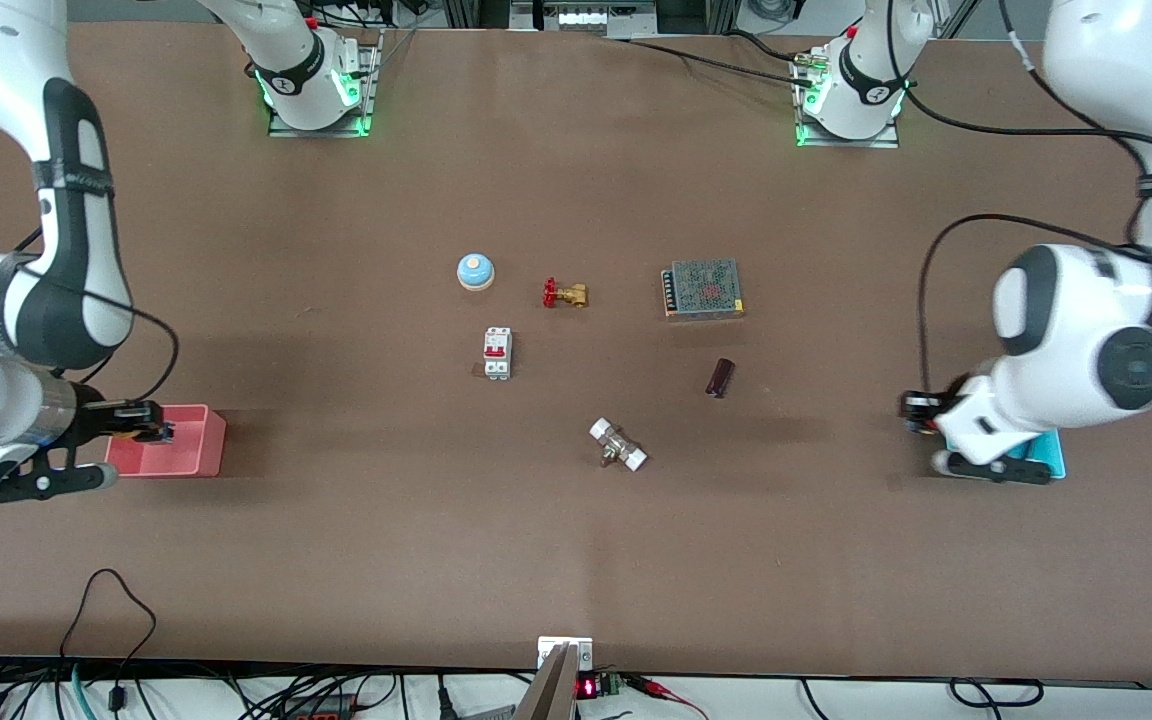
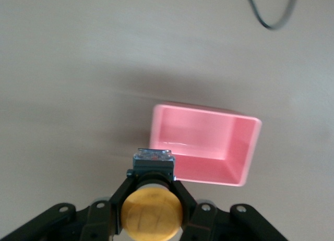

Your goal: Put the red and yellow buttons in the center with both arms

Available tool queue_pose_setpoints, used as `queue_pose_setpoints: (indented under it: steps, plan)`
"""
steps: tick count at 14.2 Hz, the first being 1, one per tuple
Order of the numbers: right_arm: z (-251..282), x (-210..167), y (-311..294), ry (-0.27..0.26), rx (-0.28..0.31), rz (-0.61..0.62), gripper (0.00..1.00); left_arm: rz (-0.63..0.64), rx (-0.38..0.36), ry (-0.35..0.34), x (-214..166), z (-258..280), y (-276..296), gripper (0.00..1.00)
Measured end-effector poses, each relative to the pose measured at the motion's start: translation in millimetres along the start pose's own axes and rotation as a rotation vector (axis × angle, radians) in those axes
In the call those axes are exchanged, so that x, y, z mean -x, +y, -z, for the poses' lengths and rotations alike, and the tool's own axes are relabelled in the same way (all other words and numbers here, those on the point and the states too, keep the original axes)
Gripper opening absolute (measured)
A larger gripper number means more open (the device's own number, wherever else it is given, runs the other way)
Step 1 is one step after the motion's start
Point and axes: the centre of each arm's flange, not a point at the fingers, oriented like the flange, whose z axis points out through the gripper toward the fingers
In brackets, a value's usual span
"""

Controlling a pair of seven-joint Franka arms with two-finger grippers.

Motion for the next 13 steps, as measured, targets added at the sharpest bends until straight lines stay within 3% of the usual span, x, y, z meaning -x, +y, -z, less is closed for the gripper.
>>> queue_pose_setpoints:
  steps: [2, 4, 9, 13]
  plan:
    - [-12, -12, -52, 0.002, -0.066, 0.001, 0.36, 0.041, -0.014, -0.039, 10, -20, 43, 0.36]
    - [-41, -27, -98, 0.013, -0.09, 0.004, 0.36, 0.064, -0.024, -0.048, 17, -37, 69, 0.36]
    - [-96, -39, -212, -0.002, -0.061, -0.044, 0.36, 0.105, -0.018, -0.018, 34, -92, 82, 0.36]
    - [-123, -35, -254, -0.034, -0.046, -0.098, 0.36, 0.126, 0.003, 0.056, 58, -135, 109, 0.36]
